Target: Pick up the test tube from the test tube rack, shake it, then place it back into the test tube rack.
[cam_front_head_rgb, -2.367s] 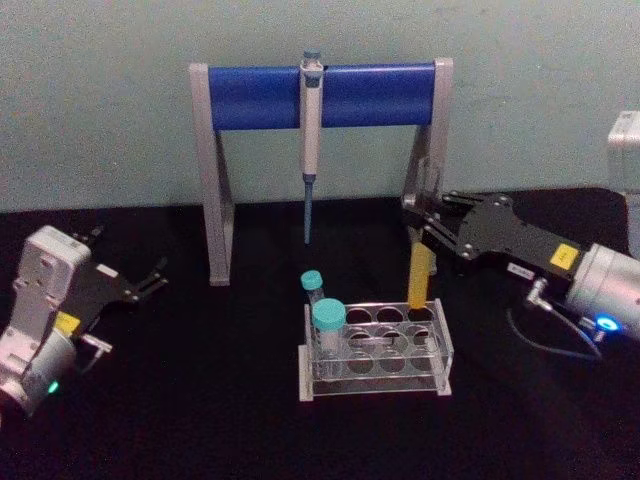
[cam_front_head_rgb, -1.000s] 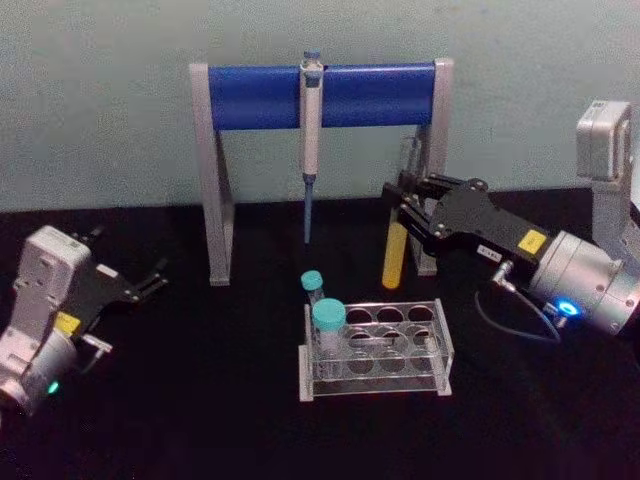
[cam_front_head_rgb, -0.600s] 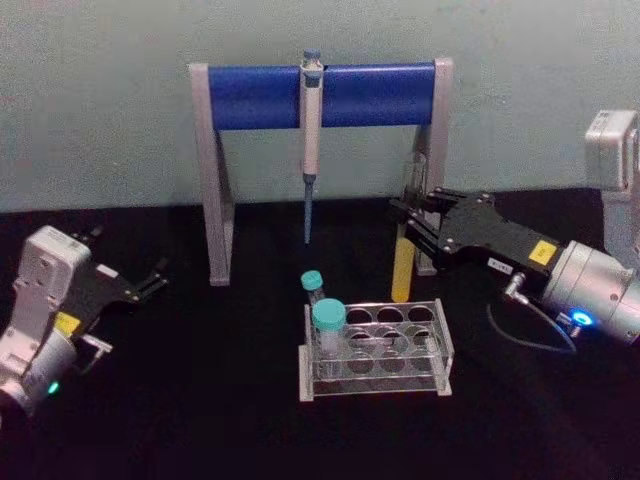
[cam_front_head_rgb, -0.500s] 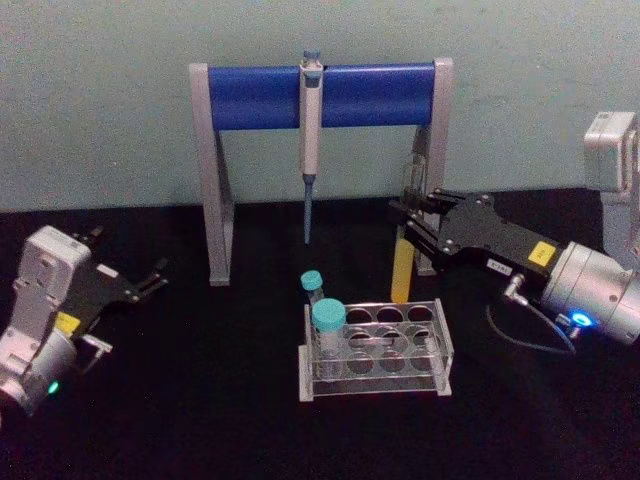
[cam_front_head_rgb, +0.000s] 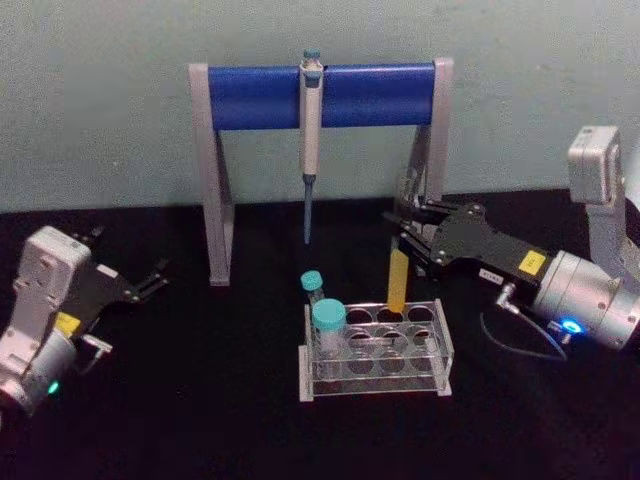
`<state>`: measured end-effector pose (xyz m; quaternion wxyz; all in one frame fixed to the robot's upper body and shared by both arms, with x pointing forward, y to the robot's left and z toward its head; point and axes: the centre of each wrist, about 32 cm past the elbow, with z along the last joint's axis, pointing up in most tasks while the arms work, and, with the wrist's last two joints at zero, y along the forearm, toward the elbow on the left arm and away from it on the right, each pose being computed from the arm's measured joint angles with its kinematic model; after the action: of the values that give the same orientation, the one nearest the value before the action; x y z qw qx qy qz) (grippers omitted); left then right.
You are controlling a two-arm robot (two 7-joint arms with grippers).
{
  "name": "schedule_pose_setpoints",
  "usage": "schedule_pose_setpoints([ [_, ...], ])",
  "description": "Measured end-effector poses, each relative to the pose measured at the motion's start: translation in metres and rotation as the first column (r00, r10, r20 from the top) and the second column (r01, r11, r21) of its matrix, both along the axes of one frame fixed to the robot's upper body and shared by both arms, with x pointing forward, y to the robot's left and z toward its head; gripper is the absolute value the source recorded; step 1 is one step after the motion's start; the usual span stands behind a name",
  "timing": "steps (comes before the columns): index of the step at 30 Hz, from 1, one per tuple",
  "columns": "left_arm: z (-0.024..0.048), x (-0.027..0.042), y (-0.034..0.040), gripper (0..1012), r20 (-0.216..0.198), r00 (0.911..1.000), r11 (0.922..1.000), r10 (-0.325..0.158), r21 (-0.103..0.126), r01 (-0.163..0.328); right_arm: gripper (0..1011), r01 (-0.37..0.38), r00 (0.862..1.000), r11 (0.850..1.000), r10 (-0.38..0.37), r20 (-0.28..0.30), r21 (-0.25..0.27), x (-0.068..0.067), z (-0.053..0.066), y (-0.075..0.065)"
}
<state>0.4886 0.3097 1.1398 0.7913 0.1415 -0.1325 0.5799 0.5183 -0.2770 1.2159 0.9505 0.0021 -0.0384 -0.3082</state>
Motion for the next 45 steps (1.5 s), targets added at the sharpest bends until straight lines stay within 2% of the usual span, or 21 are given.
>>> schedule_pose_setpoints([
  [14,0.0000,0.0000,0.0000,1001,0.000,1.0000,1.0000,0.000,0.000,0.000,232,0.006,1.000,1.000,-0.006,-0.014,-0.011,0.008,-0.015,0.002],
  [45,0.0000,0.0000,0.0000,1001,0.000,1.0000,1.0000,0.000,0.000,0.000,232,0.012,1.000,1.000,-0.012,-0.029,-0.027,0.013,-0.029,0.005],
])
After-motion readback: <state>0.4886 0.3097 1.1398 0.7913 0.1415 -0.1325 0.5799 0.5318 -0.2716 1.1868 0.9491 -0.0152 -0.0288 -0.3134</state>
